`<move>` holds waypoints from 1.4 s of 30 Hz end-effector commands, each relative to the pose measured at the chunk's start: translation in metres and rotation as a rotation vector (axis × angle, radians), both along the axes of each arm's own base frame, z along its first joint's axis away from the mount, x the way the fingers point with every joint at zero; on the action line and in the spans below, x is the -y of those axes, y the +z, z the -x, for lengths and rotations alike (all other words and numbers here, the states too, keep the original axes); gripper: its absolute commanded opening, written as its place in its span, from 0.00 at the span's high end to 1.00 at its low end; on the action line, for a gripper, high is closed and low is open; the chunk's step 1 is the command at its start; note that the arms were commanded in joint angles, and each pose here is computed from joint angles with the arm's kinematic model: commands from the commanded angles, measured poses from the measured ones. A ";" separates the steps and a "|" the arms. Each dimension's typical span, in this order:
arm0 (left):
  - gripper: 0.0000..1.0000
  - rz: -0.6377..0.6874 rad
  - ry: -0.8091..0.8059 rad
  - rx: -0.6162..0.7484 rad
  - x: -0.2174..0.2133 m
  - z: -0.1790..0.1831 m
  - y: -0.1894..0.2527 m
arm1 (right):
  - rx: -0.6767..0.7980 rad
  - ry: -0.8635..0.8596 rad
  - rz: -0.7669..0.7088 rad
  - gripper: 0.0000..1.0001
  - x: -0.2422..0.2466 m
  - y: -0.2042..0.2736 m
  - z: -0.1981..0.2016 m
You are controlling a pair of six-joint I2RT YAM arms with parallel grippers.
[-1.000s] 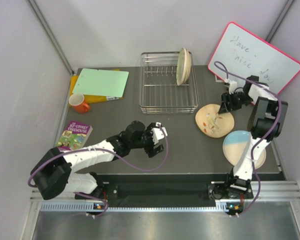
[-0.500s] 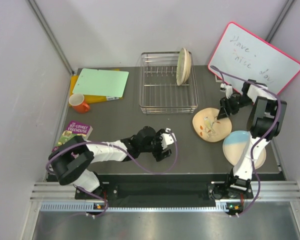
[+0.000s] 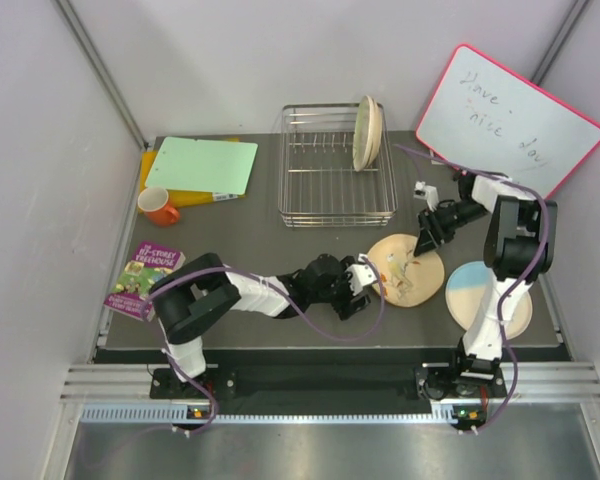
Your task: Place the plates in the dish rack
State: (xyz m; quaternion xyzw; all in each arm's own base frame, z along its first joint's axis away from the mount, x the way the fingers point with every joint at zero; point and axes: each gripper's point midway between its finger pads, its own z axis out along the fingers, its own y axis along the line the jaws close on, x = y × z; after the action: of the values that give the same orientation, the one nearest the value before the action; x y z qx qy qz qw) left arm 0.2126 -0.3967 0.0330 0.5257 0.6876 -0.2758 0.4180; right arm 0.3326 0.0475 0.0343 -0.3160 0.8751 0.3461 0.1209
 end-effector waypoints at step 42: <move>0.22 0.131 0.224 0.047 0.056 -0.049 0.044 | -0.210 0.251 -0.032 0.94 0.014 -0.009 0.054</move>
State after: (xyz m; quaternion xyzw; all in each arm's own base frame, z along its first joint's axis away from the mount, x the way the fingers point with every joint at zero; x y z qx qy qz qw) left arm 0.2160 -0.4519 0.0266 0.4825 0.7236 -0.2796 0.4068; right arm 0.3034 0.0384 0.0228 -0.3708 0.8355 0.4008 0.0612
